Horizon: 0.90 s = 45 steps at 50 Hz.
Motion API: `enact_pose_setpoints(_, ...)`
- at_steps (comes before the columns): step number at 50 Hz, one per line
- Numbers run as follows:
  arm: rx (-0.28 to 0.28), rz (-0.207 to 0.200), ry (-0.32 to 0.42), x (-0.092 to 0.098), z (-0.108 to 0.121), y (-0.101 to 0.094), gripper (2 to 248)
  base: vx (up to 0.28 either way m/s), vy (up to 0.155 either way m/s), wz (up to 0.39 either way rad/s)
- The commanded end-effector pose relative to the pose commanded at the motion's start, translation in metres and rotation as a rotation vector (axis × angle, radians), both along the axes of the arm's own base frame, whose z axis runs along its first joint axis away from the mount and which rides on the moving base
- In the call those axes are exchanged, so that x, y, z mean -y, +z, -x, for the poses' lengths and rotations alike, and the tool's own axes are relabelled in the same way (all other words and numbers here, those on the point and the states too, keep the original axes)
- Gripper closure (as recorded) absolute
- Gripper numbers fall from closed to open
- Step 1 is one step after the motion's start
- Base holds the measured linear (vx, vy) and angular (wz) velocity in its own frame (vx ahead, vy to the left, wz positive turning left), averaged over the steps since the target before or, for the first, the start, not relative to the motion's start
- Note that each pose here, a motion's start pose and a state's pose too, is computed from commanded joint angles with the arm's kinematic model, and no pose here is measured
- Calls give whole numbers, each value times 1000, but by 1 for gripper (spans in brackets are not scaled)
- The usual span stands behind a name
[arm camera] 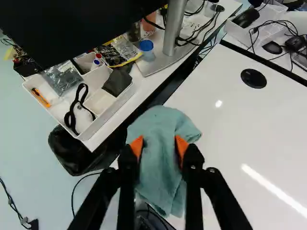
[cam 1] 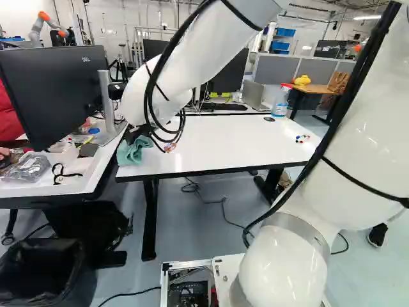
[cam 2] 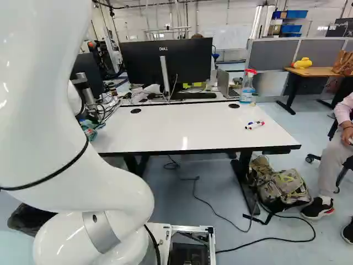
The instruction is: Clean the table with the green towel
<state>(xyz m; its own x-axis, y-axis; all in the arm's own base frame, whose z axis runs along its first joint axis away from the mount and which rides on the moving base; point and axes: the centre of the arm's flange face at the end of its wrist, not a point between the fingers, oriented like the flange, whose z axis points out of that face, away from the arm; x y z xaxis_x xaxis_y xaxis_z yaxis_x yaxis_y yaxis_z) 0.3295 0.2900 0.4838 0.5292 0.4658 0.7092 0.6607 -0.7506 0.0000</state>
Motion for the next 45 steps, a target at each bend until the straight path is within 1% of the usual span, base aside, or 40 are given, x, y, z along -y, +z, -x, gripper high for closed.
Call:
enact_pose_setpoints(3,0,0,0,0,0,0,139,0,0,0)
enact_pose_setpoints(4,0,0,0,0,0,0,105,0,0,0)
enact_pose_setpoints(8,0,0,0,0,0,0,105,0,0,0)
enact_pose_setpoints(9,0,0,0,0,0,0,69,0,0,0)
enact_pose_setpoints(14,0,0,0,0,0,0,69,0,0,0)
enact_pose_setpoints(15,0,0,0,0,0,0,32,0,0,0)
enact_pose_setpoints(19,0,0,0,0,0,0,32,0,0,0)
enact_pose_setpoints(20,0,0,0,0,0,0,3,0,0,0)
enact_pose_setpoints(29,0,0,-8,4,-1,0,3,0,0,0)
enact_pose_setpoints(45,1,-1,-58,29,-5,-1,3,0,0,0)
